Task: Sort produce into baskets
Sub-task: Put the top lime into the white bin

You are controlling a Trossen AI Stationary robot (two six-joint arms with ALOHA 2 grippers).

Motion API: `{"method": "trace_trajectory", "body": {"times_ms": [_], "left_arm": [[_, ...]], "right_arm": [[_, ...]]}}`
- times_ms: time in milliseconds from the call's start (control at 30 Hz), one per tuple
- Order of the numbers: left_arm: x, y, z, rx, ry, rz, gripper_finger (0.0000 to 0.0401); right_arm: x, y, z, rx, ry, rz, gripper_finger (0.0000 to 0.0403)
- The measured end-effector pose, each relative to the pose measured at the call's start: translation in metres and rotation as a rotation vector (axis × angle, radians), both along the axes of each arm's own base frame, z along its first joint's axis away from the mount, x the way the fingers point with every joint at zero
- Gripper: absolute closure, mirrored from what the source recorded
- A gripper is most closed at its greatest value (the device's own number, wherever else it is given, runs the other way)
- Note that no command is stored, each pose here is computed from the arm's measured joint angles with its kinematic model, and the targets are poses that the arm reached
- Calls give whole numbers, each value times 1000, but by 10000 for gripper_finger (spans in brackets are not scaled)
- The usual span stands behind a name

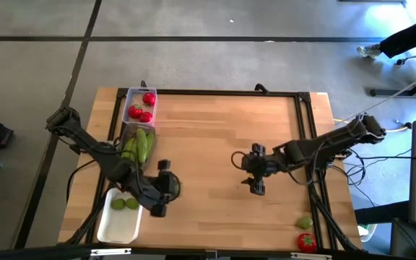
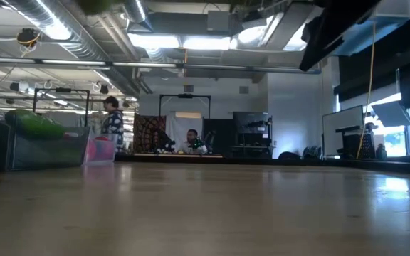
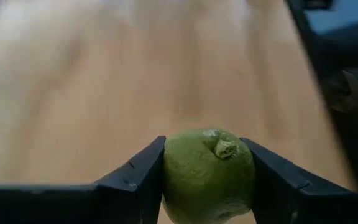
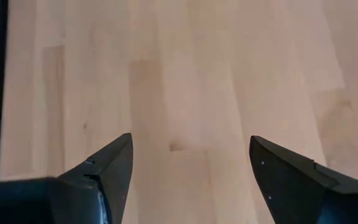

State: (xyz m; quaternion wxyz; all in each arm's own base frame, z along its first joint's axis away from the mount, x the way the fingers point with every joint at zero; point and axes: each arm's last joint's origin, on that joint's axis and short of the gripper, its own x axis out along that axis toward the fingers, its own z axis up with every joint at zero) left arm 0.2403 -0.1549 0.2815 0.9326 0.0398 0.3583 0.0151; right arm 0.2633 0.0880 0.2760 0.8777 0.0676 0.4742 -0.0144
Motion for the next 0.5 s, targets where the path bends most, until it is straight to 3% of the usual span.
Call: {"method": "trace_trajectory", "body": {"times_ms": [167,300,500], "left_arm": [[-16,-14,-6,-245,173,-6,224],[-31,-24,-11,-395,327,56,224],[-60,-41,-18,-506,489,199,223]], "right_arm": [[-3,9,0,-19,-11,22,120],[-5,13,1,-48,-23,20,120],[-5,13,1,-50,-23,22,120]]}}
